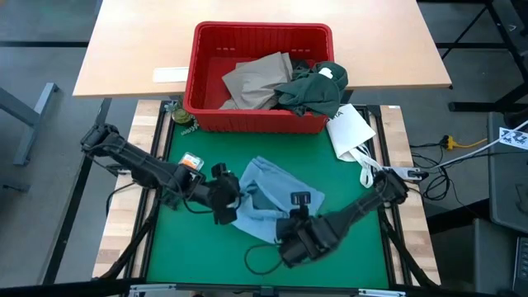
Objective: Fold Laundry from Bin
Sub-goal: Fold the blue pants
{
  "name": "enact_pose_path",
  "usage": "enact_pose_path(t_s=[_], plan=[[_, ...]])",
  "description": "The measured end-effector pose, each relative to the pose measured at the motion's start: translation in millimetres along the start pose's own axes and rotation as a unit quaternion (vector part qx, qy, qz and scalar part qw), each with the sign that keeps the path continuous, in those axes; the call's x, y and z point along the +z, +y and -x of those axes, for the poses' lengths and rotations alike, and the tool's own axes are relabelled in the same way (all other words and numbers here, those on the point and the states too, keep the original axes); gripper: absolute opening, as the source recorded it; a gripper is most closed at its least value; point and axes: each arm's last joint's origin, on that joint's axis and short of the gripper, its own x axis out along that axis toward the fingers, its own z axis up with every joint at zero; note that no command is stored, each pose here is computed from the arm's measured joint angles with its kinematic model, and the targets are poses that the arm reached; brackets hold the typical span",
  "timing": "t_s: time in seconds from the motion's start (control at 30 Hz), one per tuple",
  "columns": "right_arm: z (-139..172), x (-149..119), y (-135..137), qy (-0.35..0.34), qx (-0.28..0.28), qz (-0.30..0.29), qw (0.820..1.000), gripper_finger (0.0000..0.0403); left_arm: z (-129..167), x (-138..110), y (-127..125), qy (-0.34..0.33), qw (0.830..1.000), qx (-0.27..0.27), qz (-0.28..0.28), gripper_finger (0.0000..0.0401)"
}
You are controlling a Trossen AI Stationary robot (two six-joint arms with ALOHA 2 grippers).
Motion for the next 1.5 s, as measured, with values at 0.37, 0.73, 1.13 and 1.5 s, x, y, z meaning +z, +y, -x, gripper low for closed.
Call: enact_pose_path(t_s=[0.37, 0.73, 1.13, 1.5], plan=[[-16, 11, -30, 0.023, 0.005, 0.016, 1.0, 0.004, -13, 12, 26, 0.001, 0.999, 0.045, -0.004, 0.0022], [-33, -6, -52, 0.072, 0.005, 0.03, 0.997, 0.004, -19, 19, 42, 0.003, 0.998, 0.067, -0.003, 0.0022], [-84, -60, -80, 0.188, -0.073, -0.009, 0.979, 0.004, -55, 36, 69, -0.02, 0.994, 0.108, 0.011, 0.0022], [-131, -79, -106, 0.234, -0.135, -0.026, 0.962, 0.004, -114, 31, 108, 0.038, 0.985, 0.167, 0.028, 0.0022]])
